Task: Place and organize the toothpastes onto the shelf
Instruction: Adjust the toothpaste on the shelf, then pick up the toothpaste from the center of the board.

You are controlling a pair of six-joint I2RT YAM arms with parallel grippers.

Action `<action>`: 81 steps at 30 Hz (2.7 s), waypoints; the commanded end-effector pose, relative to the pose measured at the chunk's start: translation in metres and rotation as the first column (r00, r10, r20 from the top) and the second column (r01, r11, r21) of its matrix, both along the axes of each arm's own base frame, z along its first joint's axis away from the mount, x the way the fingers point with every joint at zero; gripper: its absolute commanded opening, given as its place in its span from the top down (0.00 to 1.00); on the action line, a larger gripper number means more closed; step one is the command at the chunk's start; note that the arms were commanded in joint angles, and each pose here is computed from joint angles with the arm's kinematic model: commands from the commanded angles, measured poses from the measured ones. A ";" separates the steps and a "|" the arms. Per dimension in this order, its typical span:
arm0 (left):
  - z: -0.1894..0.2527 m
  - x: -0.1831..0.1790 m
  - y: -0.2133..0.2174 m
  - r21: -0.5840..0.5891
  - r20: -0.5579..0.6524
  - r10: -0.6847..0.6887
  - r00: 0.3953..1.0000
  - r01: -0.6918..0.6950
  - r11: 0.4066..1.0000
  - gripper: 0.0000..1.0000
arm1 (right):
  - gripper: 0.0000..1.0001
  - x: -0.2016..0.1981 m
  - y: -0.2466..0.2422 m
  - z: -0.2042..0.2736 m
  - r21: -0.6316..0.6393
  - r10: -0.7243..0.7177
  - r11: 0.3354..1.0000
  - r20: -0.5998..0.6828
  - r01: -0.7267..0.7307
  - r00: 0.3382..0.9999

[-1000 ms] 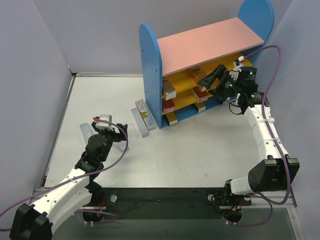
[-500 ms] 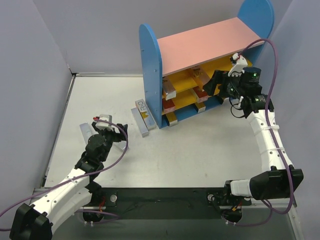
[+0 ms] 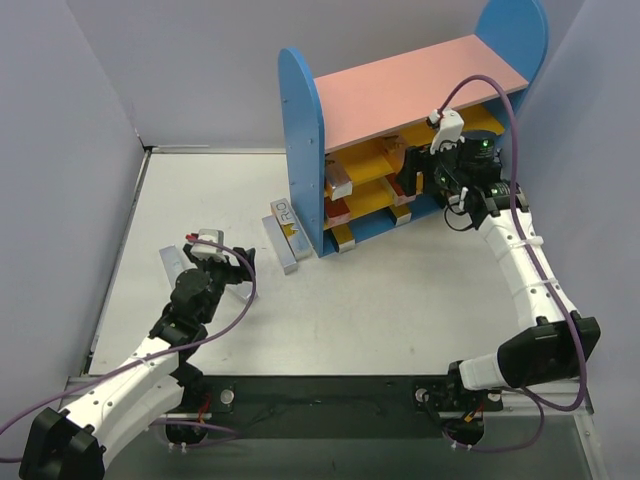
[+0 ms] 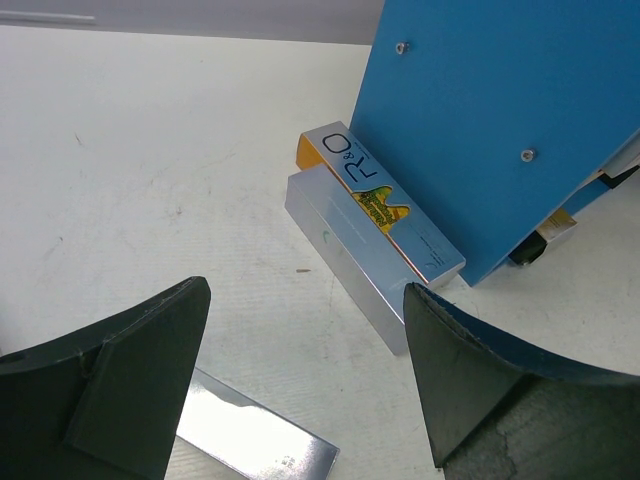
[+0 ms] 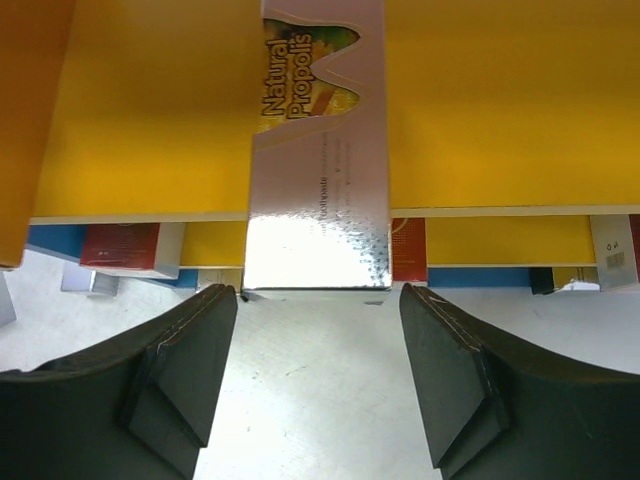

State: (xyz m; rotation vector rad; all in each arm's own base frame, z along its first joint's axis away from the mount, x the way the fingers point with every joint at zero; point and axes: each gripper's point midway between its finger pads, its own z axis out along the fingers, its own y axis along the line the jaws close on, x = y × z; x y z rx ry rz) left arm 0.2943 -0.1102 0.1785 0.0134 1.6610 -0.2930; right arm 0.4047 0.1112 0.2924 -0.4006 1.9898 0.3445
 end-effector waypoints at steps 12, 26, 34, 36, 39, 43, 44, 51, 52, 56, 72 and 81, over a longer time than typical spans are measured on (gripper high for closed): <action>0.019 0.002 0.001 -0.039 0.055 0.008 0.998 -0.006 0.999 0.11 | 0.58 0.030 0.001 0.026 -0.037 0.003 0.999 0.102 0.001 0.995; 0.016 0.002 -0.004 -0.054 0.032 -0.010 0.999 0.012 0.998 0.11 | 0.44 0.037 0.017 0.021 -0.026 0.001 1.000 0.097 0.002 0.995; 0.023 0.019 -0.017 -0.116 -0.040 -0.006 0.999 0.001 0.993 0.11 | 0.09 -0.005 -0.005 0.052 0.018 -0.103 0.995 0.164 0.101 0.981; 0.025 0.028 -0.017 -0.107 -0.059 0.020 0.998 -0.026 0.994 0.11 | 0.07 -0.019 -0.012 0.045 0.021 -0.130 0.991 0.154 0.129 0.979; 0.027 0.053 -0.012 -0.098 -0.130 0.083 0.988 -0.096 0.991 0.11 | 0.02 -0.048 -0.026 0.043 0.051 -0.196 0.980 0.151 0.191 0.969; 0.016 0.086 -0.016 -0.071 -0.203 0.110 0.973 -0.127 0.989 0.11 | 0.00 -0.088 -0.043 0.044 0.107 -0.271 0.961 0.175 0.255 0.947; 0.027 0.096 -0.017 -0.078 -0.194 0.120 0.974 -0.137 0.987 0.11 | 0.00 -0.094 -0.045 0.043 0.116 -0.285 0.957 0.174 0.267 0.943; 0.001 0.157 -0.022 -0.064 -0.366 0.182 0.913 -0.219 0.974 0.11 | 0.00 -0.143 -0.063 0.022 0.124 -0.346 0.936 0.132 0.331 0.929; -0.002 0.164 -0.023 -0.077 -0.396 0.188 0.899 -0.236 0.969 0.11 | 0.00 -0.150 -0.065 0.019 0.128 -0.349 0.934 0.135 0.333 0.927; -0.022 0.193 -0.031 -0.043 -0.516 0.218 0.828 -0.279 0.959 0.11 | 0.00 -0.166 -0.069 0.009 0.133 -0.360 0.929 0.126 0.344 0.924; -0.096 0.245 -0.081 -0.035 -0.685 0.195 0.702 -0.299 0.954 0.15 | 0.00 -0.207 -0.093 -0.020 0.039 -0.426 0.905 0.057 0.424 0.903; -0.138 0.226 -0.088 -0.001 -0.774 0.198 0.601 -0.314 0.949 0.18 | 0.00 -0.214 -0.097 -0.027 0.033 -0.445 0.896 0.032 0.444 0.895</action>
